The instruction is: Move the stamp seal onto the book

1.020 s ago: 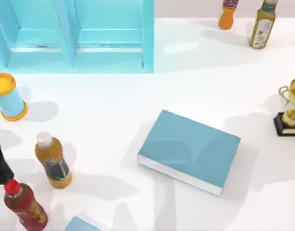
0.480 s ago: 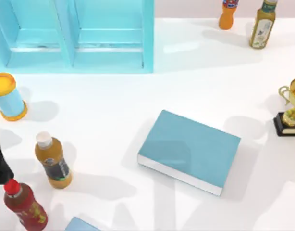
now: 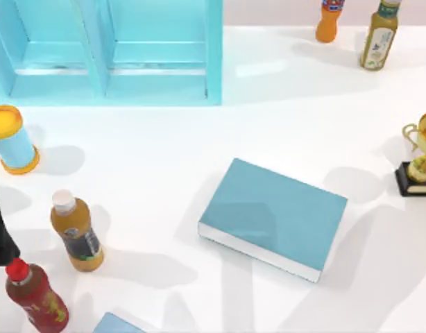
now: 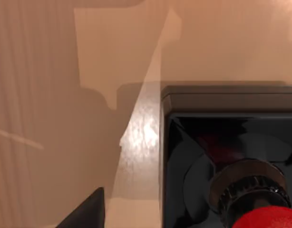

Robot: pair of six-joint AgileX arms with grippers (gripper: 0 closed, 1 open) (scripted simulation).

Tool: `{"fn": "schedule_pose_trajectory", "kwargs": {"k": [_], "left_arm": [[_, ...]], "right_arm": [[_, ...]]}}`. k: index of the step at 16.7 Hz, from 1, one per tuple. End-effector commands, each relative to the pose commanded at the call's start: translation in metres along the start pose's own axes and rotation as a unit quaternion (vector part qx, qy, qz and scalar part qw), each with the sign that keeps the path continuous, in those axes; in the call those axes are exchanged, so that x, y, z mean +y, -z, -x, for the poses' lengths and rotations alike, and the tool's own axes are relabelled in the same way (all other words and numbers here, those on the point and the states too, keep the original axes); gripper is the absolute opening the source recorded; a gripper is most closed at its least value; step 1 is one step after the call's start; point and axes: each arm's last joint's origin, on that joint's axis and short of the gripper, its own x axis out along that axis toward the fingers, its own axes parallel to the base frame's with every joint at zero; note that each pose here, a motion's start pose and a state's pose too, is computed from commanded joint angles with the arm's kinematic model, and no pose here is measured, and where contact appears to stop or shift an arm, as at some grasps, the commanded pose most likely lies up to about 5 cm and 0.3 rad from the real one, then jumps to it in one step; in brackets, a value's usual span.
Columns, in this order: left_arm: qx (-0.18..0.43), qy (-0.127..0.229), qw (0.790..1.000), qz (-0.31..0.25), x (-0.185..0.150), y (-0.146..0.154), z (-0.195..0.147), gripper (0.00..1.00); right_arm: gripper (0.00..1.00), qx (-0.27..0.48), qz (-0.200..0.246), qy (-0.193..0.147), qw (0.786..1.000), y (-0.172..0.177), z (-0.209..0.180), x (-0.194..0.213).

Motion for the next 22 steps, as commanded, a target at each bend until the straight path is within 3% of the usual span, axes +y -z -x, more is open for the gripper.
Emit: {"fn": "schedule_pose_trajectory", "kwargs": {"k": [12,22], "left_arm": [[0.0,0.0,1.0,0.0,0.0,0.0,0.0,1.0],[0.0,0.0,1.0,0.0,0.0,0.0,0.0,1.0]], "right_arm": [[0.02,0.0,0.0,0.0,1.0,0.0,0.0,0.0],[0.0,-0.001,-0.001,0.001,1.0,-0.0004,0.0014,0.0006]]}}
